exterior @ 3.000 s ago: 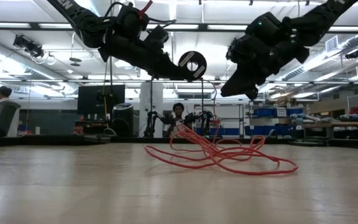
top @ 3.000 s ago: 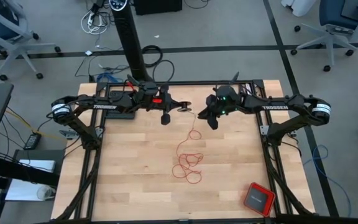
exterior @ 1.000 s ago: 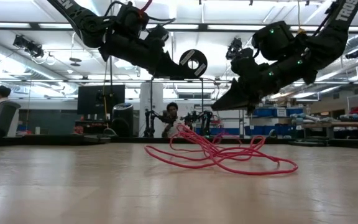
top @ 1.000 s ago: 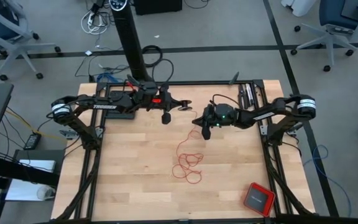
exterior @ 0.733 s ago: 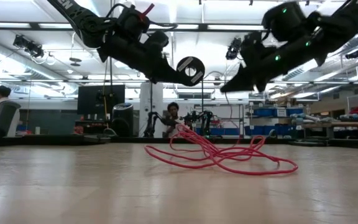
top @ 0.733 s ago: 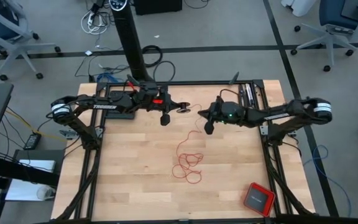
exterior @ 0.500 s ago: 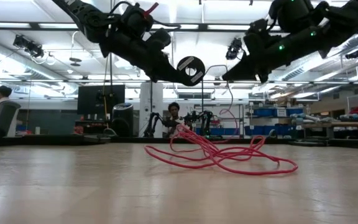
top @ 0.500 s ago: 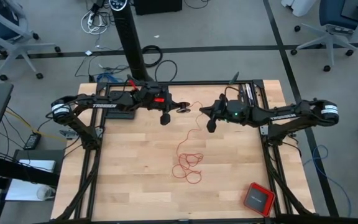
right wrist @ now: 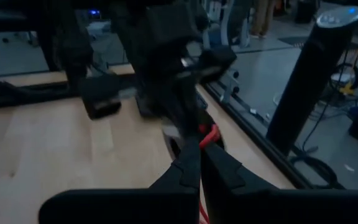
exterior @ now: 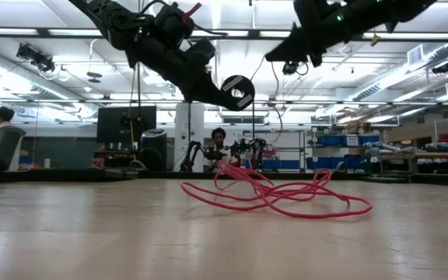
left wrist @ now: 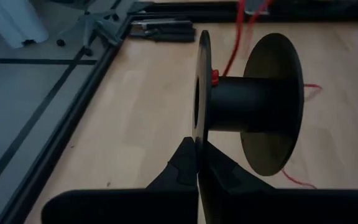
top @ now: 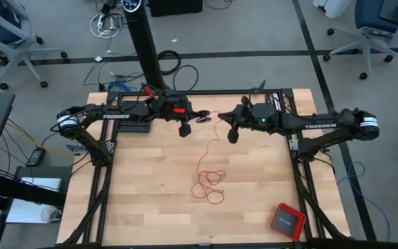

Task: Coil cords
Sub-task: Coil the red wire onto the spool

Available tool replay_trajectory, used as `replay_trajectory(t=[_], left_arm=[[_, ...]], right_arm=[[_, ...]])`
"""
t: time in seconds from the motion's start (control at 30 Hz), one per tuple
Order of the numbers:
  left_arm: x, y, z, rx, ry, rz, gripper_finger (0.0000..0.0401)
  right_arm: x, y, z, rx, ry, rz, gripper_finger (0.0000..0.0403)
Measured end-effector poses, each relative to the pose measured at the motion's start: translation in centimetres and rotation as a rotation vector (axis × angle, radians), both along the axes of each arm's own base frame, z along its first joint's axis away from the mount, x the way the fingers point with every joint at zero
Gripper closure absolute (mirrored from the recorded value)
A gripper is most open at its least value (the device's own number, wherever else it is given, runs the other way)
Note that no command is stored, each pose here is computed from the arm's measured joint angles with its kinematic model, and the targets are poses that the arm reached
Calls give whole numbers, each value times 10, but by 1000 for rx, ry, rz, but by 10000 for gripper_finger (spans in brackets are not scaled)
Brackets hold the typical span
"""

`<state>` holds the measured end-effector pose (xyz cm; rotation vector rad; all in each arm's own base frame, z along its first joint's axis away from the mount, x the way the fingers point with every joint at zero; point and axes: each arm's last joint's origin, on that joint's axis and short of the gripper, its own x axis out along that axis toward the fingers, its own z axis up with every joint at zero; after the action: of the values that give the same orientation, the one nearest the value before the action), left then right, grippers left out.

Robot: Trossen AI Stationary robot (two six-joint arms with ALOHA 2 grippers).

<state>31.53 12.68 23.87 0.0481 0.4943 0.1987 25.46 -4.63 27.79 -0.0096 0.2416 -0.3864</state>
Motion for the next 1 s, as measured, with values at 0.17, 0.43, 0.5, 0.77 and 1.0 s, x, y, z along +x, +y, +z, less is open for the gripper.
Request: replay_trajectory(t=[0.17, 0.43, 0.5, 0.77, 1.0], left_arm=[[3, 2, 6, -34, -77, 103, 400], [6, 5, 15, -200, -243, 243, 400], [6, 5, 15, -231, -247, 255, 400], [6, 3, 12, -235, -222, 169, 400], [7, 1, 14, -206, -225, 108, 400]], right_arm=[[15, 1, 14, -41, -15, 51, 403], [57, -2, 21, -126, 27, 60, 403], [65, 0, 20, -154, 41, 46, 403], [78, 6, 5, -219, 127, 6, 403], [80, 5, -1, -203, 146, 2, 403]])
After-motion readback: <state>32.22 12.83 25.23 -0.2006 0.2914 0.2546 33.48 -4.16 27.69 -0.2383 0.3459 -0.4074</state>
